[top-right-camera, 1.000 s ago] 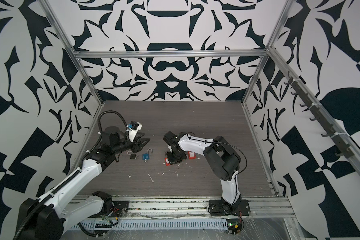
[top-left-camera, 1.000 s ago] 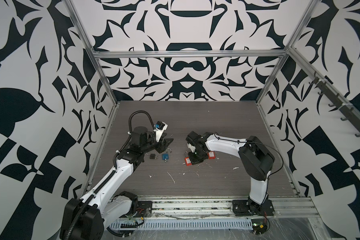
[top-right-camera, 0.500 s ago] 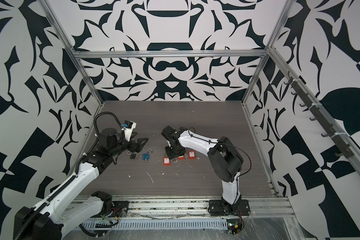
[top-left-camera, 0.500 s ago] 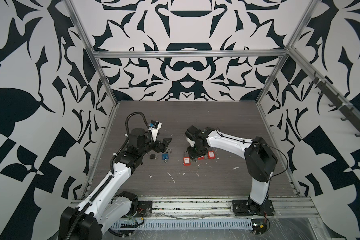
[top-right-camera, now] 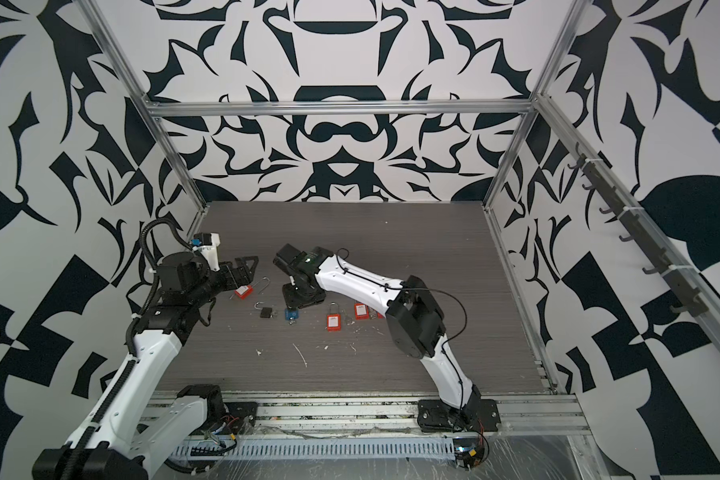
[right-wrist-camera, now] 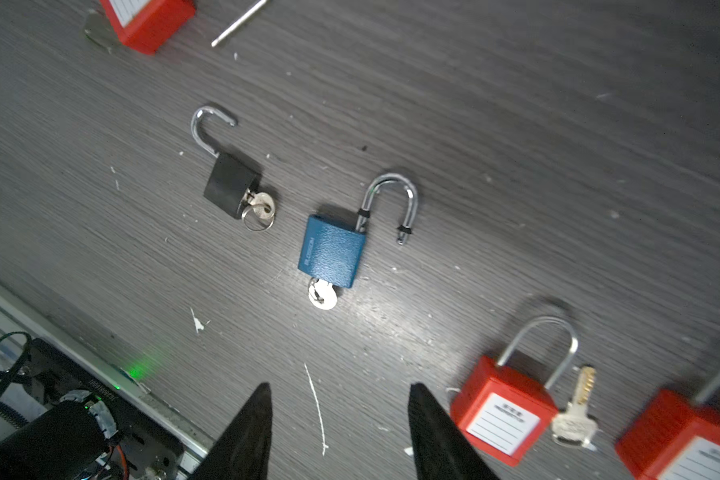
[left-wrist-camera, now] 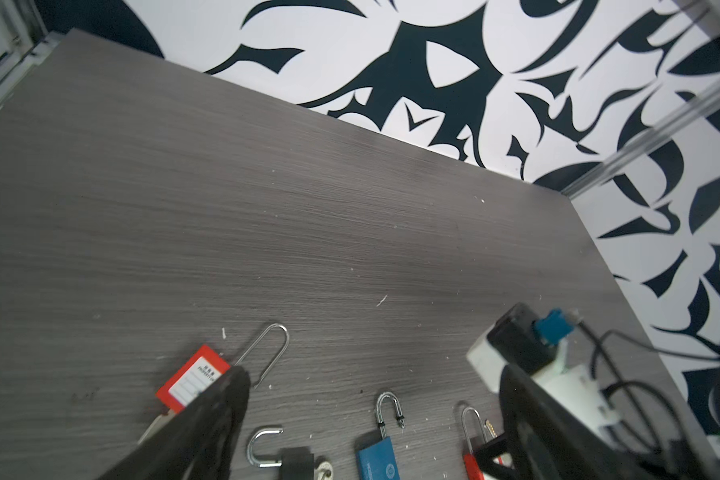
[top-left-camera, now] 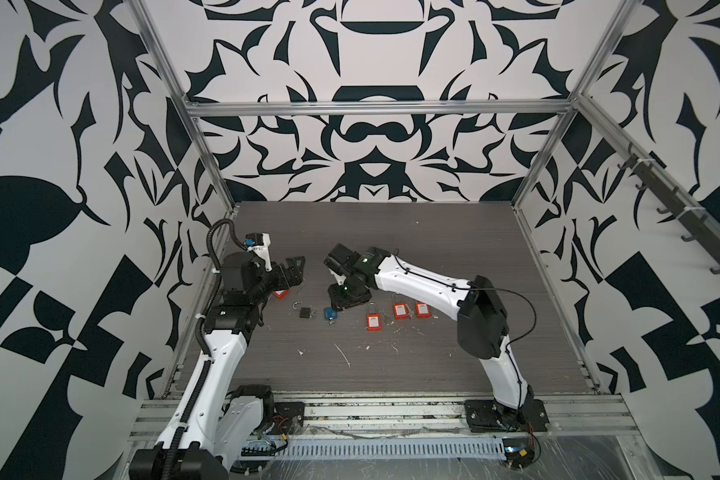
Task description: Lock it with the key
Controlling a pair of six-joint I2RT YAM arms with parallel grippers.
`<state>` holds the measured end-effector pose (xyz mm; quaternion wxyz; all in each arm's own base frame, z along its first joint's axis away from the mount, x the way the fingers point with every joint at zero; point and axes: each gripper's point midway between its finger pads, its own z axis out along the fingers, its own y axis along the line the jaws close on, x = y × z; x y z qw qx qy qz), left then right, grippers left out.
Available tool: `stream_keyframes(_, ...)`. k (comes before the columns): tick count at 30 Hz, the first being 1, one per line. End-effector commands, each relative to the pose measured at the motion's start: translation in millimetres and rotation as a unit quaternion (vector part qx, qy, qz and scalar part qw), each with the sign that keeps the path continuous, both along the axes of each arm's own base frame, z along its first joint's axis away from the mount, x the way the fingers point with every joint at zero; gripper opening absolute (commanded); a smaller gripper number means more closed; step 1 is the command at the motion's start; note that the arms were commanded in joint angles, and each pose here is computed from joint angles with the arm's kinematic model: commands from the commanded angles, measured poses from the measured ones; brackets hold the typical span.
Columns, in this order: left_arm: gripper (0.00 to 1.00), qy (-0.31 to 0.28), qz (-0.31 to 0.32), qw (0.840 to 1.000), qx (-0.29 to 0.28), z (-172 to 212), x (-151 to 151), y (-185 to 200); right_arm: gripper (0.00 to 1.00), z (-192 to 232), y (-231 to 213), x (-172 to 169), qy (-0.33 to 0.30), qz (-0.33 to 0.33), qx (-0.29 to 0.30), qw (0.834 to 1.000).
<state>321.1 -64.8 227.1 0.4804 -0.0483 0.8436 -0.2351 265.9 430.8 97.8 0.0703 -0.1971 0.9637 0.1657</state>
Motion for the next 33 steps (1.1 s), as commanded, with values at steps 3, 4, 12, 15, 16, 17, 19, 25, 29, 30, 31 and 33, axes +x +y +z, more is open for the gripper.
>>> stream_keyframes(3,0.96,0.03,-0.023,0.998,-0.054,3,-4,-10,0.61,-9,17,0,0.03,-0.013,0.0,0.999)
stream_keyframes(4,0.96,0.029,-0.033,0.997,-0.06,5,-5,-14,0.61,-14,19,2,0.033,-0.016,-0.004,0.999)
stream_keyframes(12,0.94,0.031,-0.068,0.993,-0.092,5,-4,-27,0.6,-28,27,14,0.032,-0.022,-0.035,0.999)
stream_keyframes(15,0.93,0.037,-0.074,0.992,-0.097,2,-6,-30,0.48,-42,27,13,0.046,-0.022,-0.048,0.998)
stream_keyframes(16,0.93,0.038,-0.075,0.992,-0.098,1,-6,-30,0.44,-45,27,13,0.048,-0.023,-0.053,0.997)
stream_keyframes(17,0.93,0.038,-0.075,0.992,-0.097,1,-6,-30,0.4,-47,26,13,0.049,-0.024,-0.057,0.997)
stream_keyframes(19,0.93,0.039,-0.075,0.992,-0.097,0,-7,-30,0.36,-50,24,15,0.049,-0.03,-0.069,0.996)
stream_keyframes(25,0.93,0.045,-0.074,0.991,-0.099,-4,-7,-30,0.3,-55,18,17,0.049,-0.035,-0.091,0.994)
stream_keyframes(29,0.93,0.046,-0.073,0.991,-0.1,-4,-6,-30,0.28,-55,17,15,0.049,-0.033,-0.093,0.994)
stream_keyframes(30,0.93,0.046,-0.074,0.991,-0.1,-4,-7,-30,0.29,-53,19,15,0.047,-0.03,-0.09,0.994)
stream_keyframes(31,0.93,0.045,-0.073,0.991,-0.1,-3,-7,-30,0.3,-51,21,14,0.044,-0.025,-0.084,0.995)
stream_keyframes(33,0.93,0.041,-0.073,0.992,-0.099,0,-7,-30,0.32,-47,25,12,0.04,-0.015,-0.077,0.996)
